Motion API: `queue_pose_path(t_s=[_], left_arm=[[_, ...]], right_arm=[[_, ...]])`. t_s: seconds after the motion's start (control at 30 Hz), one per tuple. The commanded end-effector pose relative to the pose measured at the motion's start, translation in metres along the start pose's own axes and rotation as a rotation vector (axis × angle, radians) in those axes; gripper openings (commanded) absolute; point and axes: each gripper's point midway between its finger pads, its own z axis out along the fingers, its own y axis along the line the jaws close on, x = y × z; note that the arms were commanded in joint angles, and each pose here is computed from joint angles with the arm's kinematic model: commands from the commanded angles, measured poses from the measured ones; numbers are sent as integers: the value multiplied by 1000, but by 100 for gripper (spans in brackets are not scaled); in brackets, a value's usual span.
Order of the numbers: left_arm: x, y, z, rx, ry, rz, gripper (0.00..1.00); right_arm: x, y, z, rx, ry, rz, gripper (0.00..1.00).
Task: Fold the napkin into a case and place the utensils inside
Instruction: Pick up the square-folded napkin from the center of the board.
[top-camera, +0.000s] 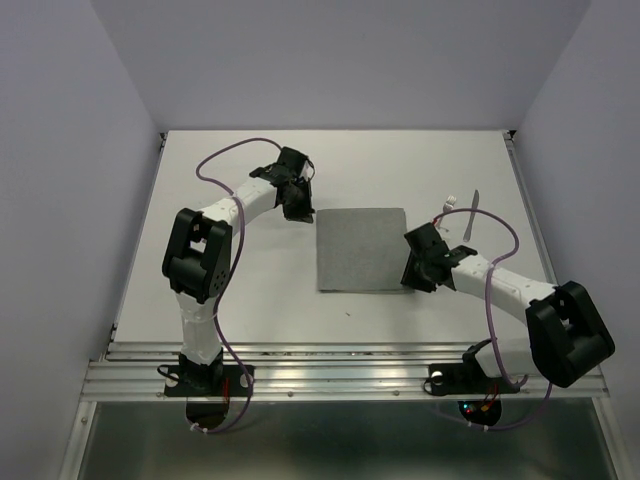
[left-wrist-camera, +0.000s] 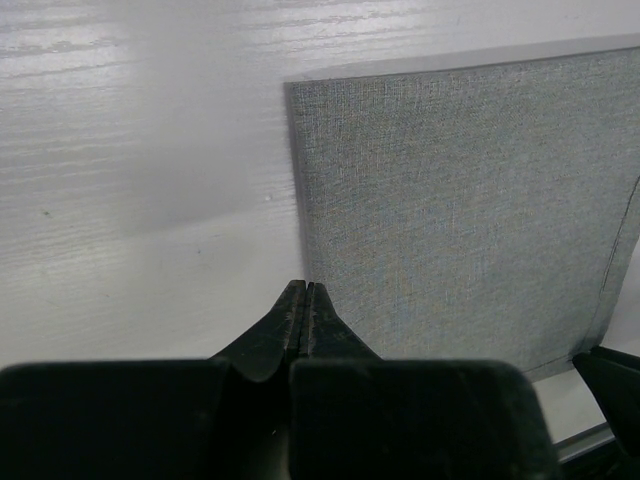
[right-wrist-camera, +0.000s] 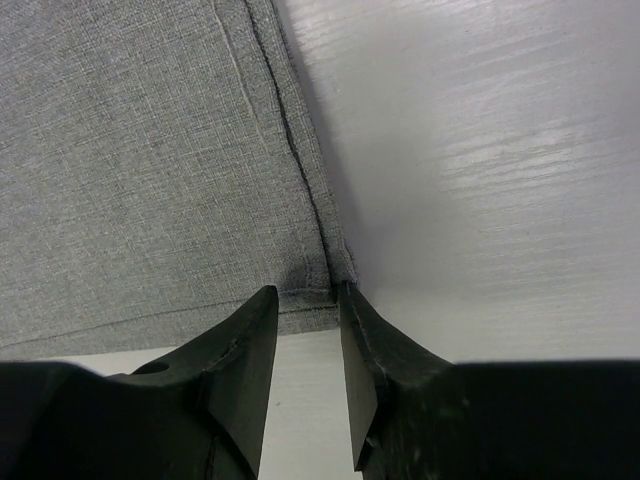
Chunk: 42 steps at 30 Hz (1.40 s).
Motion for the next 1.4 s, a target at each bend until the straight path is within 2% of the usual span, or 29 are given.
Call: queue_pose_path(t_s=[0.0,0.27,0.5,0.6,0.93,1.2,1.37], left_arm=[[-7,-11,-5,23,-15,10,0],[-4,-10,-4,20,-13,15,0],[-3,-10,-6,21,-18,12,0],[-4,-10,-7,21,-21,16,0],[-5,-9,-8,15,-26,19,0],[-6,-9,-8,14,-28,21,0],[-10,-11,-9,13,-29,30,0]], right_arm=[[2,0,6,5,-4,4,35],[3,3,9,-4,4,1,33],[-1,7,4,-19,-2,0,12],[-6,10,-3,-28,-6,0,8],[-21,21,-20,-63,-35,-14,1],[-31,33,-21,-87,-48,-36,1],[-42,58,-26,-162,-55,-56,1]])
